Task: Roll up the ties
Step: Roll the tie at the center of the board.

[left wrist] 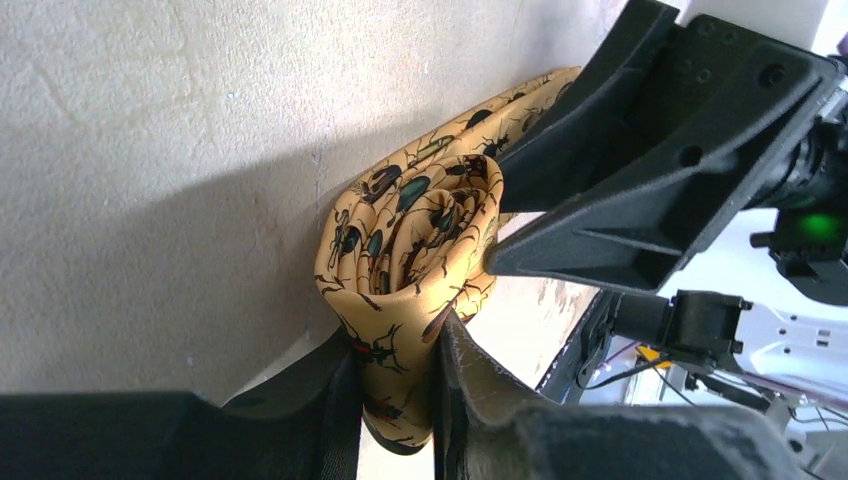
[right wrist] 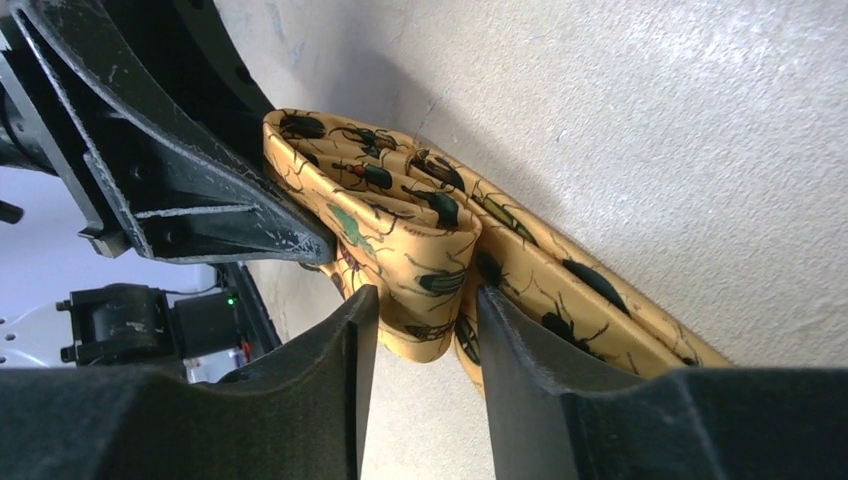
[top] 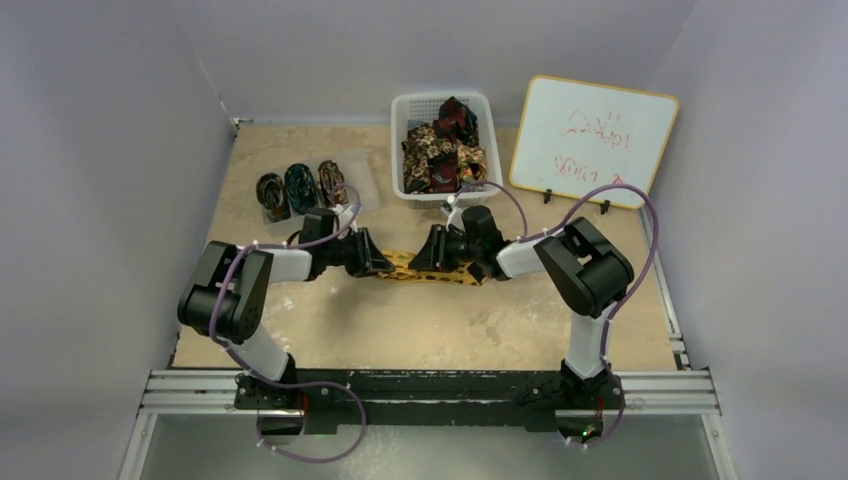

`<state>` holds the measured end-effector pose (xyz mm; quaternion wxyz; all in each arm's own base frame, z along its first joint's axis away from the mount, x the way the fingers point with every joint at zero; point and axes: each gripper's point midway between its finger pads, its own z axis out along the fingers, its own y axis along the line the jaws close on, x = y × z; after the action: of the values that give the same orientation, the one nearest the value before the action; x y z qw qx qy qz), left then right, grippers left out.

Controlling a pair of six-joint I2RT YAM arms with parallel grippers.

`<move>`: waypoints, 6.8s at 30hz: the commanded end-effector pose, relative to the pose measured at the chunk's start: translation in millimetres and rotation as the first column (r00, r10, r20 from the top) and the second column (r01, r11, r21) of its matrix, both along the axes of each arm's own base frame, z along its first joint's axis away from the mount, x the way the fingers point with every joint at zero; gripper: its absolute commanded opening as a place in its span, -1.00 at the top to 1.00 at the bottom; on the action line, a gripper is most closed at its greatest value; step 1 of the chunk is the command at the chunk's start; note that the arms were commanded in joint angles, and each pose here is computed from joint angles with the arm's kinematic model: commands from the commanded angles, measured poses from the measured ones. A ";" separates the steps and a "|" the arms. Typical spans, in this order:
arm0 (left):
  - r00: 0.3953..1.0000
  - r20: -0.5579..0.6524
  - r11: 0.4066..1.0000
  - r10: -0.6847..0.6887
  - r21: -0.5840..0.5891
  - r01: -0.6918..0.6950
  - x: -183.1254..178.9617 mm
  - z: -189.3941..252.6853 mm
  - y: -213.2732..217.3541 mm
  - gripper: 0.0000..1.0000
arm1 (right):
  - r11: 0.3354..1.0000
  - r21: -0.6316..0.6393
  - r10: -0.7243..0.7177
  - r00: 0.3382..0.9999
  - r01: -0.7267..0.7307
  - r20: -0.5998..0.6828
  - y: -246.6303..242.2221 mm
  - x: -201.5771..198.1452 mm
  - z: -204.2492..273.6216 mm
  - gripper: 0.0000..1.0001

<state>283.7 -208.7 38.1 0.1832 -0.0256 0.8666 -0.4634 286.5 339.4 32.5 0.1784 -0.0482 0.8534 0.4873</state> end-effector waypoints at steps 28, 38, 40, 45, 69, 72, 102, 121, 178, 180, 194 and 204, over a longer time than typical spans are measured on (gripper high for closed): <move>0.992 0.097 0.797 0.084 0.592 -0.125 18.4 39.5 -2.7 0.77 | 0.986 -0.125 -0.090 0.982 0.111 0.166 13.4 40.6 18.2 0.66; 0.986 0.128 0.652 0.104 0.740 -0.165 15.3 48.3 -4.8 0.83 | 0.989 -0.125 -0.064 0.991 0.079 0.116 19.0 22.7 14.7 0.67; 0.984 0.137 0.619 0.116 0.765 -0.180 15.7 50.9 -4.4 0.83 | 0.984 -0.130 -0.102 0.986 0.119 0.130 8.6 29.0 20.9 0.63; 0.974 0.161 0.485 0.159 0.846 -0.220 14.7 50.9 -0.4 0.83 | 0.953 -0.119 -0.260 0.954 0.279 0.148 -47.6 50.3 36.7 0.54; 0.987 0.159 0.547 0.022 0.825 -0.145 25.5 38.0 -99.5 0.19 | 0.905 -0.073 -0.406 0.902 0.420 0.148 -138.2 32.0 40.5 0.44; 0.989 0.146 0.610 -0.023 0.786 -0.102 25.6 39.8 -117.5 0.09 | 0.919 -0.070 -0.377 0.916 0.388 0.134 -134.5 27.8 35.0 0.43; 0.976 0.207 0.950 0.068 0.286 -0.127 5.7 105.5 -53.1 -0.16 | 0.988 0.013 -0.154 0.974 0.154 0.168 -74.1 30.8 53.8 -0.21; 0.985 0.148 0.981 0.087 0.161 -0.111 13.8 78.5 -27.4 -0.16 | 0.986 -0.110 -0.112 0.986 0.125 0.121 -57.8 38.6 16.9 0.30; 0.992 -0.005 0.992 0.124 0.014 -0.124 16.4 20.2 -76.2 -0.15 | 0.995 -0.046 -0.078 0.982 0.087 0.175 -63.3 42.4 31.8 0.40; 0.992 0.002 0.992 0.125 -0.002 -0.125 15.5 23.7 -76.7 -0.15 | 0.996 -0.043 -0.073 0.983 0.082 0.168 -61.9 43.7 31.6 0.39; 0.991 0.005 0.988 0.131 -0.086 -0.130 8.7 33.7 -78.8 -0.42 | 0.991 -0.108 -0.069 0.992 0.080 0.102 -62.5 49.9 2.0 0.24; 0.990 -0.048 0.984 0.136 -0.109 -0.140 18.5 26.7 -88.3 -0.47 | 0.987 -0.130 -0.080 0.993 0.091 0.089 -65.8 48.6 -6.8 0.22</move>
<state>289.8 -285.3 50.4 0.1868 -0.1046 0.8570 -0.4688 341.0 277.5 41.7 0.2553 -0.0569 0.8609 0.4364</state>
